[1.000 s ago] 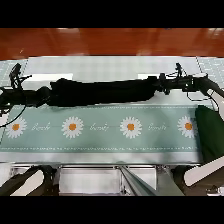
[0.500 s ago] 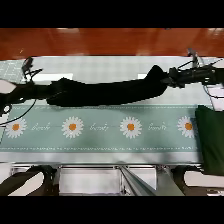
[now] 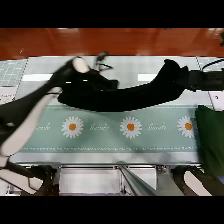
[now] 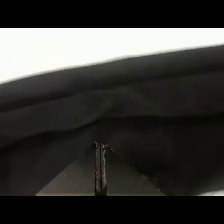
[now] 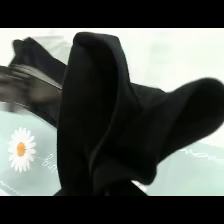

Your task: Fold the shirts.

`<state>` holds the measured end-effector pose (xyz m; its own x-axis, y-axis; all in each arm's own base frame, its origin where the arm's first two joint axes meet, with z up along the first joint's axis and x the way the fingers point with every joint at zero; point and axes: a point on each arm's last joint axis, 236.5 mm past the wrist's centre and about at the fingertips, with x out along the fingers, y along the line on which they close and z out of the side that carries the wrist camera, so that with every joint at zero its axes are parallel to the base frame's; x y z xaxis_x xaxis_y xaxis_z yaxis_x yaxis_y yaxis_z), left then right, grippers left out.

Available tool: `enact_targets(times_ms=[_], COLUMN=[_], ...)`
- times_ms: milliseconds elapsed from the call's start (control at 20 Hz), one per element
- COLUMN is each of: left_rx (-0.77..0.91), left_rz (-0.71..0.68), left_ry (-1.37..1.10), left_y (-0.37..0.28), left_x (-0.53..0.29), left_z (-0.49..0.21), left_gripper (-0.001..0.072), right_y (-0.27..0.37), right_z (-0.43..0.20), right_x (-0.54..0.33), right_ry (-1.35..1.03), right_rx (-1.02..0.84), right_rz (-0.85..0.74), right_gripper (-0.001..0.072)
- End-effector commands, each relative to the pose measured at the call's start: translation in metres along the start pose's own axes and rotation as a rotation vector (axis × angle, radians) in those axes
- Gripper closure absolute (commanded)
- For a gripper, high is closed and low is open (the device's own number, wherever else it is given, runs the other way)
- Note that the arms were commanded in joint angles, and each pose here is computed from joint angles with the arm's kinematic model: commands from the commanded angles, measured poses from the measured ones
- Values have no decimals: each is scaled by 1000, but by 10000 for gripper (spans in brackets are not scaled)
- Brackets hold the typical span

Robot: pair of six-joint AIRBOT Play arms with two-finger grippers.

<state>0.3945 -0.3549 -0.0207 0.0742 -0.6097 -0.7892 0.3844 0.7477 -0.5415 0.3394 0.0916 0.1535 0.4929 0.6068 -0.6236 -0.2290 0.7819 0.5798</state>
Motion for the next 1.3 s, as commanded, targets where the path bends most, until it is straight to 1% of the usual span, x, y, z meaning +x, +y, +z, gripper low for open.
enact_targets(times_ms=[0,150,250,300,400,500,600,700,800,900,1000,1100,1250], left_rx=[96,127,154,173,180,92,-27,-162,-254,-332,-367,-379,-378], left_rz=[-18,-131,-152,-140,-27,77,123,174,224,264,291,303,304], left_ry=[216,251,250,268,265,174,56,-83,-212,-307,-369,-407,-414], left_y=[-56,-114,-125,-118,-75,-22,29,83,119,138,143,142,140], left_x=[64,90,89,81,53,4,-55,-121,-175,-214,-234,-242,-239], left_z=[-45,-72,-75,-76,-60,-30,-15,-25,-51,-85,-115,-133,-142], left_gripper=[687,686,686,686,686,686,686,686,686,686,686,686,686], right_y=[25,29,32,33,37,52,72,90,109,126,141,158,175], right_z=[-8,-9,-8,-8,-6,-7,-4,1,3,2,-3,-11,-26], right_x=[-23,-25,-25,-25,-22,-7,19,56,101,152,203,248,297], right_ry=[-35,-38,-41,-44,-50,-30,-16,-16,0,55,122,181,241], right_rx=[-33,-27,-22,-19,-26,-41,-55,-55,-49,-45,-37,-7,32], right_rz=[4,13,21,27,34,81,139,195,251,289,321,370,424], right_gripper=[686,685,685,685,685,685,685,685,685,685,685,685,685])
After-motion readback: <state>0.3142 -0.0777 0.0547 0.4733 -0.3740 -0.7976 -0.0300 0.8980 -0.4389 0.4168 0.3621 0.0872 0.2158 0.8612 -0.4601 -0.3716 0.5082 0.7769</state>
